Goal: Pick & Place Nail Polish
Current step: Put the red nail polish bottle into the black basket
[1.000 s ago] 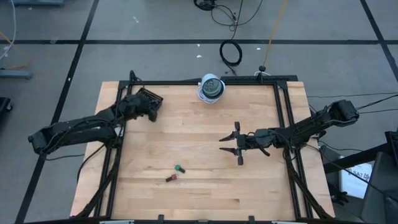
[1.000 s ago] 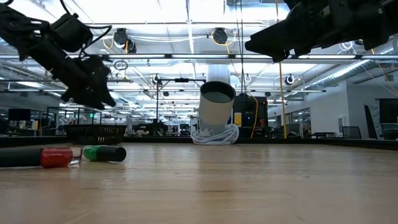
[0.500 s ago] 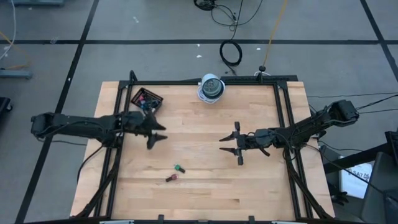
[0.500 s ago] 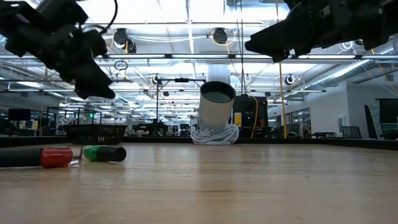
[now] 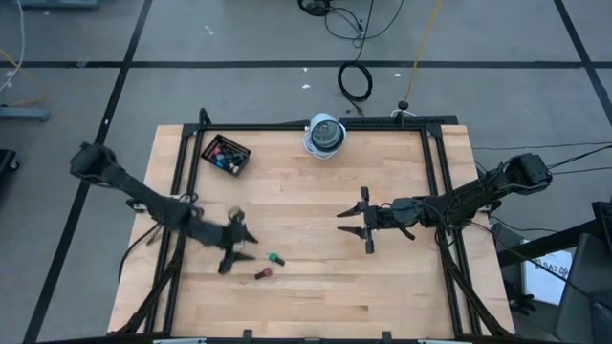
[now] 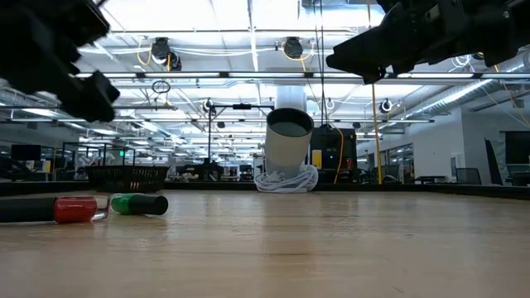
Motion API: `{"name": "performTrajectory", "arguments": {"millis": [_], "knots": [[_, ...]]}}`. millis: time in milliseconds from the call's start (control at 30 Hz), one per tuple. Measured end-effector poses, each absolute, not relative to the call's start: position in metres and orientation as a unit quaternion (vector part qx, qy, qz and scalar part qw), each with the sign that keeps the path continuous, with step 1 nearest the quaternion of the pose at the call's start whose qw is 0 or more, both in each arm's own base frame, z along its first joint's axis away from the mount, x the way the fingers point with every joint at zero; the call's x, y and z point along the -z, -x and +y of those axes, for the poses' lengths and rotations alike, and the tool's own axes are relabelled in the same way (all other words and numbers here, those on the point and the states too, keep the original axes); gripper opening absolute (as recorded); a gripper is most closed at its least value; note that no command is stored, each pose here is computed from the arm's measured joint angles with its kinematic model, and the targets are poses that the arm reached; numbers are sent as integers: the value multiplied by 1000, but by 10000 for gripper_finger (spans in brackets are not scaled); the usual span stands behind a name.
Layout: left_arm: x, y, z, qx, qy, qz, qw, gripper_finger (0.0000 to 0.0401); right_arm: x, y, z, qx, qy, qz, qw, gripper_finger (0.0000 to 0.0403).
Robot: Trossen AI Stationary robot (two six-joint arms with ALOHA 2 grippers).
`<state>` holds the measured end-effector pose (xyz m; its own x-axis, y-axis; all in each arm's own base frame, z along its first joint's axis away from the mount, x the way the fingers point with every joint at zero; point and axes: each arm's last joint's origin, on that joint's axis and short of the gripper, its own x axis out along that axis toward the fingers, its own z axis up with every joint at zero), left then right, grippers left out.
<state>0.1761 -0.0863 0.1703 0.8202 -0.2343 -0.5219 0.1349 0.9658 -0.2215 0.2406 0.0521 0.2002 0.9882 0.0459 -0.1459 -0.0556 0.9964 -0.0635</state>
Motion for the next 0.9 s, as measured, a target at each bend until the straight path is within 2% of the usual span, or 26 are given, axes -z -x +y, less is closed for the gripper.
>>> {"name": "performTrajectory", "arguments": {"millis": [100,267,433,600,900], "knots": [[-167,-184,-115,101,62,329,937,232,-200,-241,52,-25,34,71,997,146],[-161,-204,-147,43,29,429,902,232,-200,-241,52,-25,30,71,997,146],[-160,-231,-167,3,31,472,881,232,-200,-241,52,-25,26,72,997,146],[-153,-246,-178,-11,2,525,851,232,-200,-241,52,-25,27,74,997,146],[-142,-252,-183,-55,55,579,811,232,-200,-241,52,-25,29,74,997,146]]}}
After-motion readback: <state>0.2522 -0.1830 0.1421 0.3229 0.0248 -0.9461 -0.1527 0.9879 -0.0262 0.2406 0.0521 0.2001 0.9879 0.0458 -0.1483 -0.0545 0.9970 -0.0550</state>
